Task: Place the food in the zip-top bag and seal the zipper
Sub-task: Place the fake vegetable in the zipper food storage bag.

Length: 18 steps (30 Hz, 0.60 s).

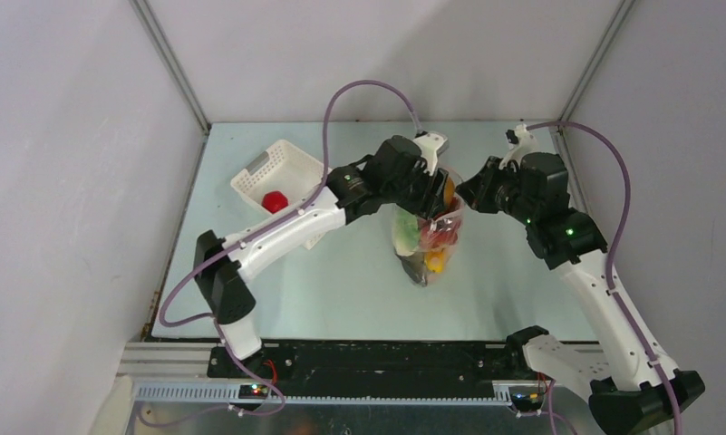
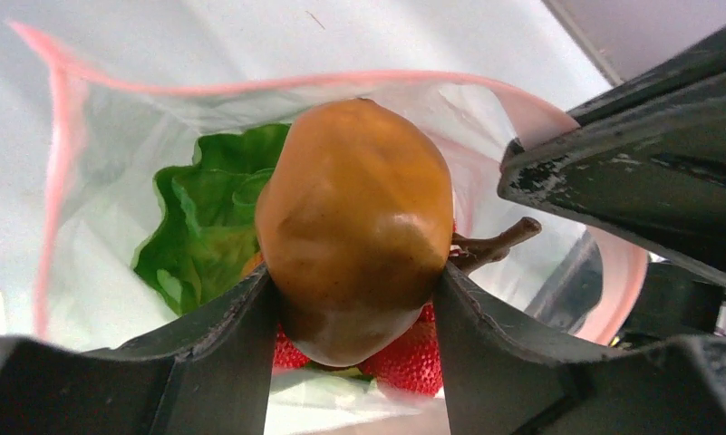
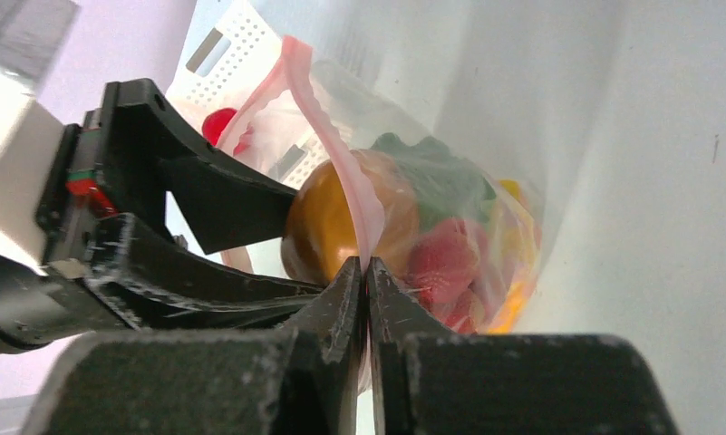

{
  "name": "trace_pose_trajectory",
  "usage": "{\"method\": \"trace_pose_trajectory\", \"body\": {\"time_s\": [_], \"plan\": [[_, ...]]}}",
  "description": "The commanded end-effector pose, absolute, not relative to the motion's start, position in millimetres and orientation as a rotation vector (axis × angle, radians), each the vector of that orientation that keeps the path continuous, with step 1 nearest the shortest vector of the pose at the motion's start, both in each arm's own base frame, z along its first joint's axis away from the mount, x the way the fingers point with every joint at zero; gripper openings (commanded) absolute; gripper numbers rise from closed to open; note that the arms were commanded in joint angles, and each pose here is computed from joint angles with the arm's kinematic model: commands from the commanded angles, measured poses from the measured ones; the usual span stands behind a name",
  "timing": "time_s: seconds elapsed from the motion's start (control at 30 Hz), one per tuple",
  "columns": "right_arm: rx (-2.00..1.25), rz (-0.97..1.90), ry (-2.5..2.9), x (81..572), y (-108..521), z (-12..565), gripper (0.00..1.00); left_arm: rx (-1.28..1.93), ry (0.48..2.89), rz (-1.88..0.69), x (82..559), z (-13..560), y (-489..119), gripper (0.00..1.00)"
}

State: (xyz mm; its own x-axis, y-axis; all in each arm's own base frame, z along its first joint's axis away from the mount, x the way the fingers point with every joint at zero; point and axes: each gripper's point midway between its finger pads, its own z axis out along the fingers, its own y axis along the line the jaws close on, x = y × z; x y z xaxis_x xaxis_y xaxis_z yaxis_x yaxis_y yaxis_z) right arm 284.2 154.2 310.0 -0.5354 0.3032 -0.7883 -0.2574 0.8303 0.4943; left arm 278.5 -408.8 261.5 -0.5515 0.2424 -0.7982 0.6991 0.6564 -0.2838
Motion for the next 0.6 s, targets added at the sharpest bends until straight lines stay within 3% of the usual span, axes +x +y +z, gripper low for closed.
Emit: {"method": "trace_pose_trajectory", "body": {"time_s": [0.0, 0.1, 0.57], "plan": [[0.047, 0.715, 1.850, 283, 148, 361, 0.07, 0.797, 2.127, -0.655, 281, 264, -409, 0.23], [0.053, 0.709, 1.824, 281, 145, 367, 0.00, 0.873, 2.144, -0.648, 275, 257, -413, 0.23], [0.072, 0.744, 1.761, 273, 143, 385, 0.00, 0.960, 2.247, -0.400, 277, 223, -399, 0.27]]}}
